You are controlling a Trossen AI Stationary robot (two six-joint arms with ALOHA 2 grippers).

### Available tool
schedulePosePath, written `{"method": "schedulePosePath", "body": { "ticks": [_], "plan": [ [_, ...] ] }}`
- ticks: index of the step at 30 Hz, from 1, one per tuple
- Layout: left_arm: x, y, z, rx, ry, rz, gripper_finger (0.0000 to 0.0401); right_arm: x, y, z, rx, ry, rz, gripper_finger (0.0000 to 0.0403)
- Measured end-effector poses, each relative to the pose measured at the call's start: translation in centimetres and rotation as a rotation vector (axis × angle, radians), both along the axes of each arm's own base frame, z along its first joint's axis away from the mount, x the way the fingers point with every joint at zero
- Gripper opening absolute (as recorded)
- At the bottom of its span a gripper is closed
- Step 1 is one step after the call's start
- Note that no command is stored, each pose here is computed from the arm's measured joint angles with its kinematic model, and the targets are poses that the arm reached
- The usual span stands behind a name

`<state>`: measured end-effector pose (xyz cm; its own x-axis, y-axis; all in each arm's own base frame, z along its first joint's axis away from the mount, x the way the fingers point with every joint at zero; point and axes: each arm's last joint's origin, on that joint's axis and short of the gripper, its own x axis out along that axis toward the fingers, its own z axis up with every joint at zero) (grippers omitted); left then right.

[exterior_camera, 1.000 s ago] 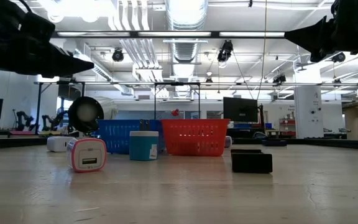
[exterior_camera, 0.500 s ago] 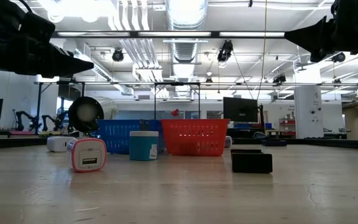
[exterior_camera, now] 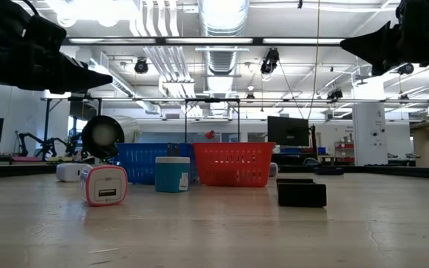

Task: Pick & Place Office items
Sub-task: Put the violet charger adapter into the red bin

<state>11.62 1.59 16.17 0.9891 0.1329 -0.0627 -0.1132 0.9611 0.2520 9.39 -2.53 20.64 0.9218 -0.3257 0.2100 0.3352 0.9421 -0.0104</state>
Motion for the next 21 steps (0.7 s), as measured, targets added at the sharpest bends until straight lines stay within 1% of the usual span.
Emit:
{"method": "schedulePosePath", "body": {
  "ticks": [3, 8, 14, 18, 21],
  "plan": [
    [0.0, 0.0, 0.0, 0.0, 0.004, 0.002, 0.0003, 0.1, 0.0, -0.3, 0.007, 0.006, 0.007, 0.0008],
    [0.0, 0.0, 0.0, 0.003, 0.005, 0.002, 0.0003, 0.6, 0.4, -1.2, -0.025, 0.068, 0.177, 0.0008],
    [0.0, 0.0, -0.1, 0.018, 0.008, 0.001, 0.0003, 1.7, 0.1, -1.0, 0.124, 0.126, 0.195, 0.0008],
    [0.0, 0.0, -0.1, 0.021, 0.014, 0.001, 0.0003, 3.0, -0.2, -0.7, 0.17, 0.216, 0.19, 0.0008],
    [0.0, 0.0, -0.2, 0.022, 0.026, 0.001, 0.0003, 4.3, -0.6, -0.5, 0.209, 0.293, 0.155, 0.0008]
  ]
}}
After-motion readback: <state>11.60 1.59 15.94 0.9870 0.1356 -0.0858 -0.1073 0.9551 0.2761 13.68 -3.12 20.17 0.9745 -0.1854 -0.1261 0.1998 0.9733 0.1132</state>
